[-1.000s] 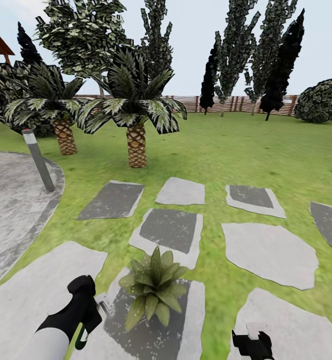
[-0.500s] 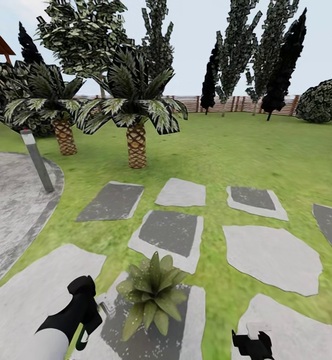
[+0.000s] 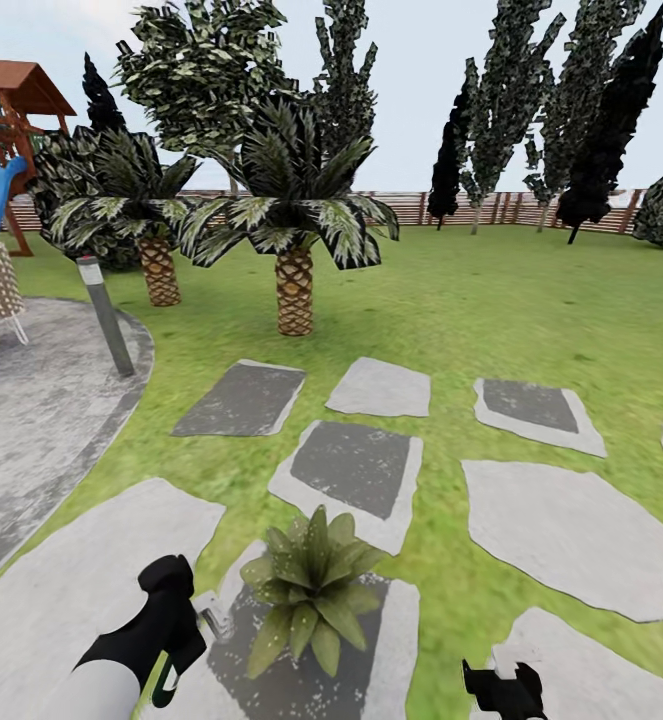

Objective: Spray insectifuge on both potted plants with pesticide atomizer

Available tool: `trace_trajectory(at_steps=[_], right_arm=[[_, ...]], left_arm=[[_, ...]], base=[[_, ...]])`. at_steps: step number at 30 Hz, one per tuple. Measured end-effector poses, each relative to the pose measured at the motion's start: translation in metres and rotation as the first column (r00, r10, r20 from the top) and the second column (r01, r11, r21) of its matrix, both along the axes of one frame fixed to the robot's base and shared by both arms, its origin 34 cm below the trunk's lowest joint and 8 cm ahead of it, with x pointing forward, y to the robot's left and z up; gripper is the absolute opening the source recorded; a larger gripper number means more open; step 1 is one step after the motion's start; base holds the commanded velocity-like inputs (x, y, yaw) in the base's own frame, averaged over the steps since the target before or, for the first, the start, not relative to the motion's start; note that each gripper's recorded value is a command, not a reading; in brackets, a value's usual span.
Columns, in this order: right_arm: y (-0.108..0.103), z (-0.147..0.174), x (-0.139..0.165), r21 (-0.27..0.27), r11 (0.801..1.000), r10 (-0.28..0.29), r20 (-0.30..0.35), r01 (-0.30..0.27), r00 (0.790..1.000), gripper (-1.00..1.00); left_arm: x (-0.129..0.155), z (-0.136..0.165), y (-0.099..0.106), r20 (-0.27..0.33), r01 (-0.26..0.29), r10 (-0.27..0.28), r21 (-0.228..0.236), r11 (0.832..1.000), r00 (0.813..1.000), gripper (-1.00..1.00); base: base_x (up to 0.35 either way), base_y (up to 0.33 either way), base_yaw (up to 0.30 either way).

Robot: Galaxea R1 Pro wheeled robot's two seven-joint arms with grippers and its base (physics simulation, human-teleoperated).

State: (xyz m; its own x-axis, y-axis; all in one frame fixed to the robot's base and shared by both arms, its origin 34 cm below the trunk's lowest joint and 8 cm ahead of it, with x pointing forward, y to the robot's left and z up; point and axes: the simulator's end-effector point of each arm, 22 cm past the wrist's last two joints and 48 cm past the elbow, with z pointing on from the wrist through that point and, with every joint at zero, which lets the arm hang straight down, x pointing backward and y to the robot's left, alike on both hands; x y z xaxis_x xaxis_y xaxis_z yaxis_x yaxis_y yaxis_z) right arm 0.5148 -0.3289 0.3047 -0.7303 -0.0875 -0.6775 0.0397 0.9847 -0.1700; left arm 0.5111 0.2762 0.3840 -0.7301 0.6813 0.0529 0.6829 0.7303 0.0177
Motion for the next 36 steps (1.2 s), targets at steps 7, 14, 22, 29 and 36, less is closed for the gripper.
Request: trace_trajectory(at_steps=[7, 14, 22, 29, 36], right_arm=[[0.000, 0.000, 0.000, 0.000, 1.000, 0.001, -0.001, -0.001, 1.000, 1.00], [0.001, 0.000, 0.000, 0.000, 1.000, 0.003, -0.001, -0.003, 1.000, 1.00], [0.001, 0.000, 0.000, 0.000, 1.000, 0.003, -0.002, -0.003, 1.000, 1.00], [0.001, 0.000, 0.000, 0.000, 1.000, 0.002, -0.001, -0.002, 1.000, 1.00], [0.001, 0.000, 0.000, 0.000, 1.000, 0.002, -0.001, -0.002, 1.000, 1.00]], left_arm=[[-0.001, -0.001, -0.001, -0.001, -0.002, 0.002, 0.001, 1.000, 1.000, -1.00], [-0.003, -0.002, -0.001, -0.005, -0.004, 0.004, 0.002, 1.000, 1.000, -1.00], [-0.007, -0.005, -0.006, -0.017, -0.004, 0.003, -0.015, 1.000, 1.000, -1.00], [-0.032, -0.022, -0.030, -0.107, 0.053, -0.055, -0.024, 0.998, 0.993, -1.00], [0.019, 0.008, -0.026, -0.018, 0.053, -0.053, -0.010, 0.999, 0.998, -1.00]], base=[[-0.117, -0.231, 0.092], [-0.021, -0.020, 0.241], [0.071, 0.028, 0.018], [0.002, 0.001, 0.000], [0.000, 0.000, 0.000]])
